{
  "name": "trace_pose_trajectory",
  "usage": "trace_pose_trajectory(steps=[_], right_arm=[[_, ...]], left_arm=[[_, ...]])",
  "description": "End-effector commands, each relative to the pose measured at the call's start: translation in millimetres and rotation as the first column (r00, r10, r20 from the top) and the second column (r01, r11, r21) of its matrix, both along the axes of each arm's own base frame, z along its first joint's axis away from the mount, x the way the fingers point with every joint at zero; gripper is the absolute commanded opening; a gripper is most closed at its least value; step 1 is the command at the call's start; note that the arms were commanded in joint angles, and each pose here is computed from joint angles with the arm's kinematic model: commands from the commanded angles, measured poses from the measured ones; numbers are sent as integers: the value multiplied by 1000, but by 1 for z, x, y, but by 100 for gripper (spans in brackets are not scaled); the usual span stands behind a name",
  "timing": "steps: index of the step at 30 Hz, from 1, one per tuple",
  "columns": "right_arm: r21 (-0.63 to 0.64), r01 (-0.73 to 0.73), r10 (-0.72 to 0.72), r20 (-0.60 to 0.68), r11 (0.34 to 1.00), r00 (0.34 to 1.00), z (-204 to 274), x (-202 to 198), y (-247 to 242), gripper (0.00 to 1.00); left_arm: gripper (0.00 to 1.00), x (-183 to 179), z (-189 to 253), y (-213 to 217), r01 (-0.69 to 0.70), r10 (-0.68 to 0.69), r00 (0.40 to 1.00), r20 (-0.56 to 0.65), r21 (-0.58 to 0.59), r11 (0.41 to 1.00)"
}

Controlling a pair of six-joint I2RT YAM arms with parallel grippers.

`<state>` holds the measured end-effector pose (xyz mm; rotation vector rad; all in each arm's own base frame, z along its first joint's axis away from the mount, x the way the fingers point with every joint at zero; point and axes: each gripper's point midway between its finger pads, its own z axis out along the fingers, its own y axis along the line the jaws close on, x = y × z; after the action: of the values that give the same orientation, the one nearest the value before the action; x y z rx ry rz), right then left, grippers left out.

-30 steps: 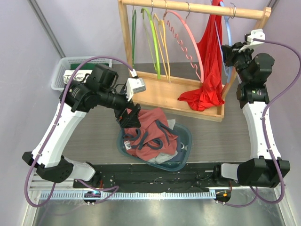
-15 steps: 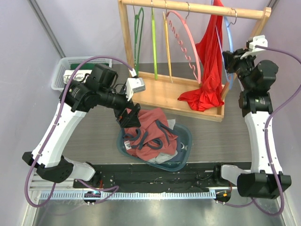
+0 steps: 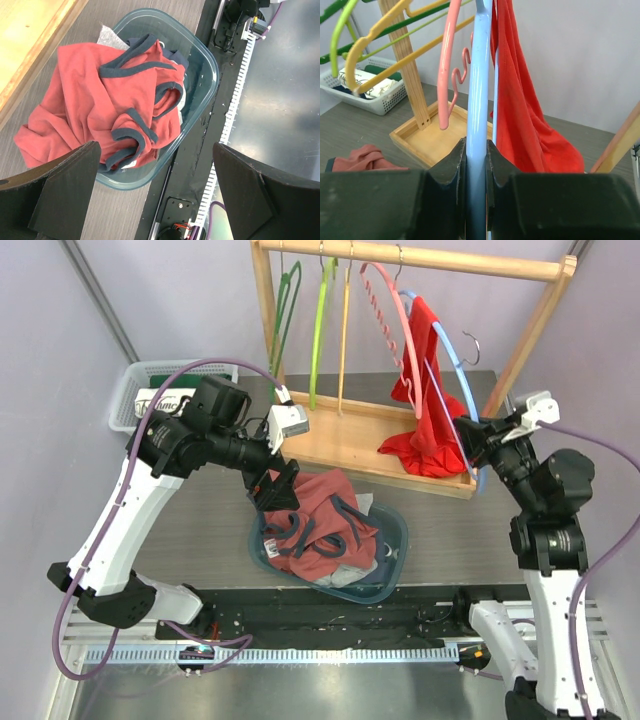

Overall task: Remove the tank top from the hanger
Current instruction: Pick up the hanger from the clothesline, then remove the tank top from the hanger.

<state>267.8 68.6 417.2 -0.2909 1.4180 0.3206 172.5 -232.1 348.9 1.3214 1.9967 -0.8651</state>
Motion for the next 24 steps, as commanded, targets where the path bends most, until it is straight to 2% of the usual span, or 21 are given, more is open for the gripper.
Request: trace_pose_trajectory(steps=[1,7,15,24], right_arm=[[10,32,-33,173,999,984,49,-47,-5,1],[-3,37,-34,290,999,956,92,-103,-5,1],[-10,-54,53,445,998,894,158,-159,8,1],[-68,-234,235,527,970,817,241,-178,38,1]], left_arm=[[100,5,9,-3,-1,2,1000,31,-22,1000],[100,12,10,-7,-24,25,999,29,-28,999],[100,12,11,-6,-33,34,999,30,-29,999],[100,2,14,-7,-5,6,1000,19,-58,998]])
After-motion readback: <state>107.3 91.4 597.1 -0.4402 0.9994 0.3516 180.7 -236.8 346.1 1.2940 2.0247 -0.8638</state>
